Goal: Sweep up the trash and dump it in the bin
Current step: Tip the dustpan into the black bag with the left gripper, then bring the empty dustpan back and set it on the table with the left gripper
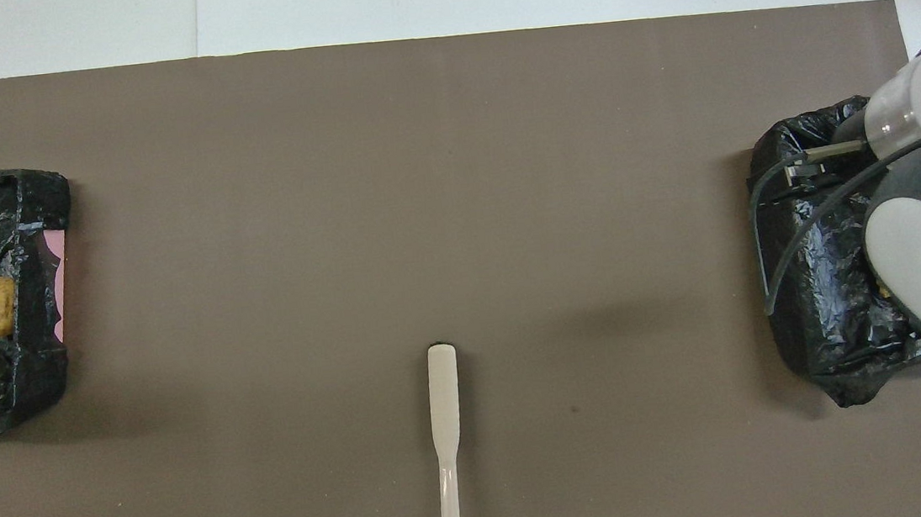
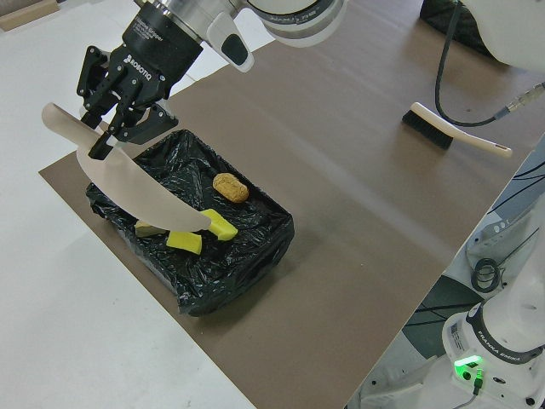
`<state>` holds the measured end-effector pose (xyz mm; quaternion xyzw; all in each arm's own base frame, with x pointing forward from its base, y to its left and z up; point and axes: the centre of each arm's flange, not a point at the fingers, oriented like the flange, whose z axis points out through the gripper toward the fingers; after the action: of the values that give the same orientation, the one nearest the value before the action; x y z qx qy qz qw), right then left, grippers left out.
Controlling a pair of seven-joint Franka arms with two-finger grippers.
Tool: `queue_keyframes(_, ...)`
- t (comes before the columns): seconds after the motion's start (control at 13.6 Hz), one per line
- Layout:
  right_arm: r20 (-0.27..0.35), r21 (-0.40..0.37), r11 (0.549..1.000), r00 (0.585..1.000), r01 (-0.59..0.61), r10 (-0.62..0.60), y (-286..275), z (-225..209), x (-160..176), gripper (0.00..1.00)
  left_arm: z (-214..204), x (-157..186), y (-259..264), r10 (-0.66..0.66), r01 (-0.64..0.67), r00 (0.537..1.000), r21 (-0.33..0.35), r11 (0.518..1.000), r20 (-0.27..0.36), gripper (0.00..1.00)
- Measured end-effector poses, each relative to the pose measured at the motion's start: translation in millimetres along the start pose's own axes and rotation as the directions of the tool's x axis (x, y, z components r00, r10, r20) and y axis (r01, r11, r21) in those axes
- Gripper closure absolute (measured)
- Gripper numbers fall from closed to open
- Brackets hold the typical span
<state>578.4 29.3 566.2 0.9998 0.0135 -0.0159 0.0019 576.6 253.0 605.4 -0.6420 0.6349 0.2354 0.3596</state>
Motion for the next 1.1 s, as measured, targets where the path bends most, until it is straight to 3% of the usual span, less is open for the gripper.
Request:
queue_keyframes(0.07, -0.005, -0.003, 1.000, 1.000, -0.006, 0.006, 11.7, -6.2, -2.6, 0.00, -8.3, 4.7, -2.3, -0.013, 0.014, 0.999, 0.013, 1.000, -0.029, 0.67)
queue_keyframes(0.22, -0.024, -0.010, 1.000, 0.999, -0.030, 0.030, 29.4, -24.9, -9.2, 0.00, -22.1, 28.8, -8.0, -0.081, 0.083, 0.986, 0.004, 0.997, -0.147, 0.67)
queue_keyframes(0.52, -0.049, -0.010, 0.998, 0.997, -0.059, 0.059, 44.6, -61.7, -20.6, 0.00, -33.1, 86.4, -3.6, -0.269, 0.236, 0.878, -0.129, 0.963, -0.396, 0.67)
queue_keyframes(0.74, -0.073, -0.010, 0.998, 0.995, -0.063, 0.062, 46.2, -76.9, -28.3, 0.00, -67.9, 144.6, -9.4, -0.410, 0.330, 0.798, -0.248, 0.911, -0.443, 0.67)
queue_keyframes(0.88, -0.077, -0.009, 0.998, 0.995, -0.063, 0.063, 45.8, -83.8, -36.9, 0.00, -108.7, 196.0, -16.9, -0.559, 0.432, 0.695, -0.359, 0.828, -0.452, 0.67)
queue_keyframes(1.1, -0.072, -0.008, 0.997, 0.994, -0.077, 0.077, 45.6, -83.6, -40.8, 0.00, -152.8, 249.4, -21.9, -0.713, 0.526, 0.563, -0.484, 0.699, -0.419, 0.67)
